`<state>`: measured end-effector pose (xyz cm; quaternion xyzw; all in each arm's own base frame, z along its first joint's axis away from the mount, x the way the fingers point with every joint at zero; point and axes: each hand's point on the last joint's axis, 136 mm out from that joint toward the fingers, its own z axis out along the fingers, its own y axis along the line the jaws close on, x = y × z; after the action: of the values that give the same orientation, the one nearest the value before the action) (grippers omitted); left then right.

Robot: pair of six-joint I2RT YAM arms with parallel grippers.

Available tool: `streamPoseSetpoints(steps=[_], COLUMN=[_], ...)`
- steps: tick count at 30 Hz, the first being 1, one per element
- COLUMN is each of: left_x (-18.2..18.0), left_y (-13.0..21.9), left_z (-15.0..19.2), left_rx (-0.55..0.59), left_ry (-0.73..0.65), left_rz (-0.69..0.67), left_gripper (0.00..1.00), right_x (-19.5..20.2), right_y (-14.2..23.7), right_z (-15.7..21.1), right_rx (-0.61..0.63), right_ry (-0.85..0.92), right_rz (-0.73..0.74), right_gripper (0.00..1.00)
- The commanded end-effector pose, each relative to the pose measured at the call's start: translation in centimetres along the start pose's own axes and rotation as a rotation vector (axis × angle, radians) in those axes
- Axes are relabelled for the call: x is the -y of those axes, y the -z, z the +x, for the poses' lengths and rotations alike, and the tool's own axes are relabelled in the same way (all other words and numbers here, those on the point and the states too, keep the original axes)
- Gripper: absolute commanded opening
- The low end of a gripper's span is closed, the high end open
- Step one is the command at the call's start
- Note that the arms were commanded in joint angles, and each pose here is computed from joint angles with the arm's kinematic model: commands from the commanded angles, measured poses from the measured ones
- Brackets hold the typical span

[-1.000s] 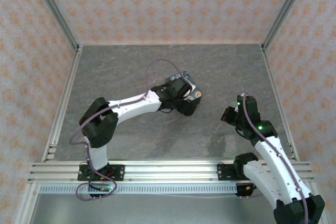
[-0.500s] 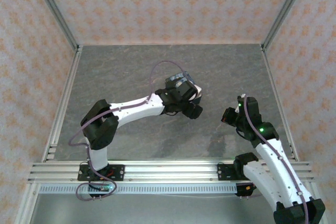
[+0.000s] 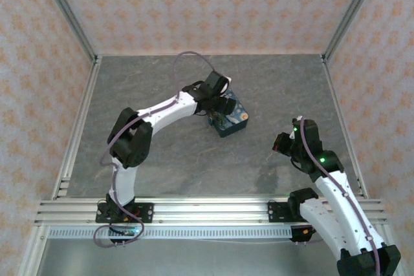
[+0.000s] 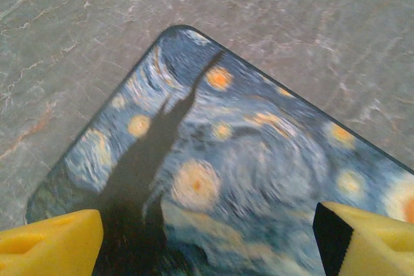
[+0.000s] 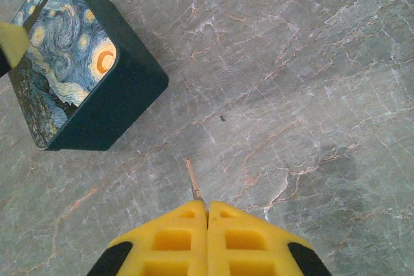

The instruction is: Unlock the padlock with the key

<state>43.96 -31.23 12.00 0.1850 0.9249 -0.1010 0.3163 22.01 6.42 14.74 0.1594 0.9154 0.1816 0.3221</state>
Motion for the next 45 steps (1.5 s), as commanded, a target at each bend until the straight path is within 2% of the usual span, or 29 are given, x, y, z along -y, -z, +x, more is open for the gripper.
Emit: streamPoseSetpoints(steps=[1, 9, 20, 25, 30, 35, 40, 45], left_x=[-0.5, -1.5, -3.1, -2.5, -1.8, -1.4, -1.1, -1.3], left_y=[-0.5, -2.1, 0.2, 1.7, 1.8, 3.3, 6.8, 9.6], left_z=[-0.7, 0.7, 5.1, 6.4, 7.1, 5.1, 2.4, 2.9], left_rx=[-0.020, -0.064, -0.106, -0.086, -0.087, -0.036, 0.083, 0.160], left_ry=[-0.037, -0.025, 0.032, 0.103, 0.120, 0.122, 0.141, 0.182], left_rz=[-0.024, -0.057, -0.099, -0.039, -0.008, 0.010, 0.045, 0.080], left_gripper=[0.86, 0.86, 0.86, 0.86, 0.86, 0.86, 0.89, 0.90], right_x=[-0.2, -0.2, -2.0, -3.5, -5.0, -7.1, -9.9, -12.8], right_y=[0.5, 0.4, -1.3, -2.0, -2.7, -3.7, -5.1, -6.9], right_z=[-0.2, 0.0, 0.7, 0.7, 0.3, -0.8, -2.5, -4.0], right_rx=[0.003, -0.010, -0.069, -0.088, -0.082, -0.072, -0.058, -0.062], right_ry=[0.009, 0.011, -0.009, -0.030, -0.043, -0.055, -0.080, -0.090], right_rz=[-0.005, -0.008, -0.113, -0.191, -0.271, -0.349, -0.432, -0.503], right_gripper=[0.00, 0.00, 0.00, 0.00, 0.00, 0.00, 0.00, 0.00])
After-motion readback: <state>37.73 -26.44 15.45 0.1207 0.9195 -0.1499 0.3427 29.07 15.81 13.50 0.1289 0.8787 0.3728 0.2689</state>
